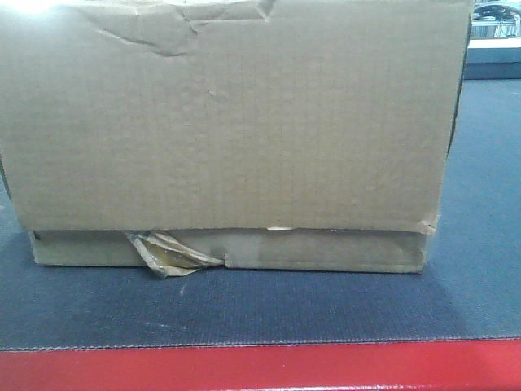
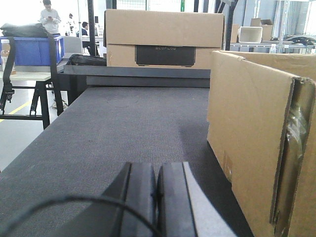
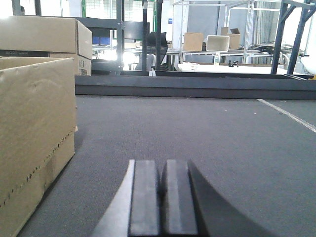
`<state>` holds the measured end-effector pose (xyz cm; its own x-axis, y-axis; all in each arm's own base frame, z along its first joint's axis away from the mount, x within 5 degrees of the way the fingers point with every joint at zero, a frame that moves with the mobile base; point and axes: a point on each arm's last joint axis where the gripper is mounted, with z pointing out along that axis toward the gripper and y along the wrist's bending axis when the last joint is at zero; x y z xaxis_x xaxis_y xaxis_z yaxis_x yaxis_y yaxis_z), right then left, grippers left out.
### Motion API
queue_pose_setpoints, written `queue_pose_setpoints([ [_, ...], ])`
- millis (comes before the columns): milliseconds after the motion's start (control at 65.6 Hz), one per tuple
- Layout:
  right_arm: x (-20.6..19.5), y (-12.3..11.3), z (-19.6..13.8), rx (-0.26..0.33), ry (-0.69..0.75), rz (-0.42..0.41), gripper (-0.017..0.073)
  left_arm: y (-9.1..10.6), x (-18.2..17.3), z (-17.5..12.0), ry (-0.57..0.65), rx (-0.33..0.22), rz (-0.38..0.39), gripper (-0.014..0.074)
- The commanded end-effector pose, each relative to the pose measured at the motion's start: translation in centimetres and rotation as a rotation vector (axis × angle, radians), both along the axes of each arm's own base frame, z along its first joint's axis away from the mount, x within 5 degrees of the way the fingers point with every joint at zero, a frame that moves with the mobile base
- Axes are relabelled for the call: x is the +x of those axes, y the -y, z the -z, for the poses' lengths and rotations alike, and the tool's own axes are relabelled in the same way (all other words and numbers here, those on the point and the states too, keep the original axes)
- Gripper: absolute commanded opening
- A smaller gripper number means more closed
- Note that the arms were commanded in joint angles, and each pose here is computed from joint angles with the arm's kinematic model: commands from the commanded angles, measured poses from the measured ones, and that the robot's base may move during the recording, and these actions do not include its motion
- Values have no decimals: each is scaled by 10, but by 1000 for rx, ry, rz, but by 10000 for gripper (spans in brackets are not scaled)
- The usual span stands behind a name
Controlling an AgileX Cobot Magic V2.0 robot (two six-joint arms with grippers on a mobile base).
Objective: Grab carton from right shelf to conveyor
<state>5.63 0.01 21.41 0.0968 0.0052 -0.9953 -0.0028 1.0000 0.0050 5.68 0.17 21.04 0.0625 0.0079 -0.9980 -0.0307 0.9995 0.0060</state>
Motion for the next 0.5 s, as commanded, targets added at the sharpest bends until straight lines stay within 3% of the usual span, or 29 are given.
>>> queue_pose_setpoints([
  [0, 0, 0, -1, -7, 14, 7, -67, 0, -1, -3, 25, -5, -4, 11],
  [488, 0, 0, -1, -7, 14, 7, -67, 0, -1, -3, 25, -5, -4, 11],
])
